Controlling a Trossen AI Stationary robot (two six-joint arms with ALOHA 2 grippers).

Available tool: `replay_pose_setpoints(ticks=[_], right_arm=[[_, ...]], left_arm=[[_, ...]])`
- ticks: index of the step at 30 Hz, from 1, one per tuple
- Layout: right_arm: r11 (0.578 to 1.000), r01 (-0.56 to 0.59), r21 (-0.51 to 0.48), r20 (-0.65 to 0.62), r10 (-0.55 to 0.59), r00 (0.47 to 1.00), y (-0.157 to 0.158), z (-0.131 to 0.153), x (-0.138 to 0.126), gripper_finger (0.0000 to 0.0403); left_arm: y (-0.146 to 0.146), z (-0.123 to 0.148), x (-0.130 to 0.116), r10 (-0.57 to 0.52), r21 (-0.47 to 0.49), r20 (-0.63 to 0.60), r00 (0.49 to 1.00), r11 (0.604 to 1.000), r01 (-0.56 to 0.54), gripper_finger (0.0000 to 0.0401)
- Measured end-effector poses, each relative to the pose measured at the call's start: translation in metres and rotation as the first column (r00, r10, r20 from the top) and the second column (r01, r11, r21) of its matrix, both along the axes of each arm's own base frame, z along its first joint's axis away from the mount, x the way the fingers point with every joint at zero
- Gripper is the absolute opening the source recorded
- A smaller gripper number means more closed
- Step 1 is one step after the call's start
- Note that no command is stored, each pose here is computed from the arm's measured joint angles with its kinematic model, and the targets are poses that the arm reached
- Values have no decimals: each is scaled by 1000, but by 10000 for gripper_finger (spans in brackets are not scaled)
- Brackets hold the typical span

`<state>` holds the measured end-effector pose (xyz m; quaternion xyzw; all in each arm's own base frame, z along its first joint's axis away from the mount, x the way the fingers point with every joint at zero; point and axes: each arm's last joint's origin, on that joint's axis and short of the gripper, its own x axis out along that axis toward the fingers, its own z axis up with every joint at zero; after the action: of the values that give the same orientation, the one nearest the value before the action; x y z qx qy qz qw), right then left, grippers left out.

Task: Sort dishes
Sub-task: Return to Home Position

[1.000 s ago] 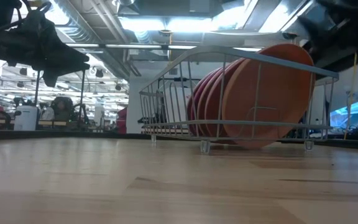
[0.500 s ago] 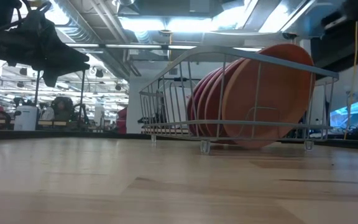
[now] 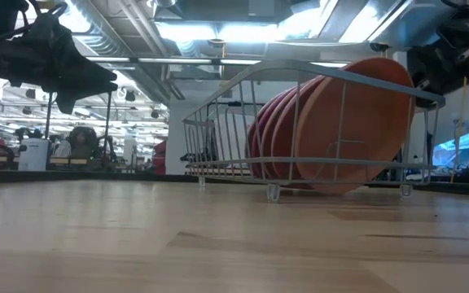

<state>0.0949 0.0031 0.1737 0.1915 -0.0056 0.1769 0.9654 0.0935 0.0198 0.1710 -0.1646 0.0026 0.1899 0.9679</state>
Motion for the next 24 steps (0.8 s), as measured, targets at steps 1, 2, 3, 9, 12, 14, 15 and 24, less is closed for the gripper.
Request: replay_pose_setpoints(ticks=[1,2,3,9,12,14,15,24], right_arm=[[1000,1,-10,4,-1,1000,0,0,0,170],[1000,2,-24,9,-2,1000,0,0,0,170],[1000,7,-31,12,-7,1000,0,0,0,170],[999,13,-45,12,-13,1000,0,-1,0,170],[999,13,-45,12,-12,1000,0,-1,0,170],[999,13,-45,12,-12,1000,0,-1,0,170],[999,13,-46,12,-12,1000,0,-1,0,170],[999,12,-46,11,-12,1000,0,-1,0,170]], left_arm=[[0,0,0,0,0,0,1000,1000,0,115],[0,0,0,1,0,0,1000,1000,-1,115],[0,0,0,0,0,1,1000,1000,0,115],[0,0,0,0,0,0,1000,1000,0,115],[0,0,0,0,0,0,1000,1000,0,115],[0,0,0,0,0,0,1000,1000,0,115],[0,0,0,0,0,0,1000,1000,0,115],[0,0,0,0,0,0,1000,1000,0,115]])
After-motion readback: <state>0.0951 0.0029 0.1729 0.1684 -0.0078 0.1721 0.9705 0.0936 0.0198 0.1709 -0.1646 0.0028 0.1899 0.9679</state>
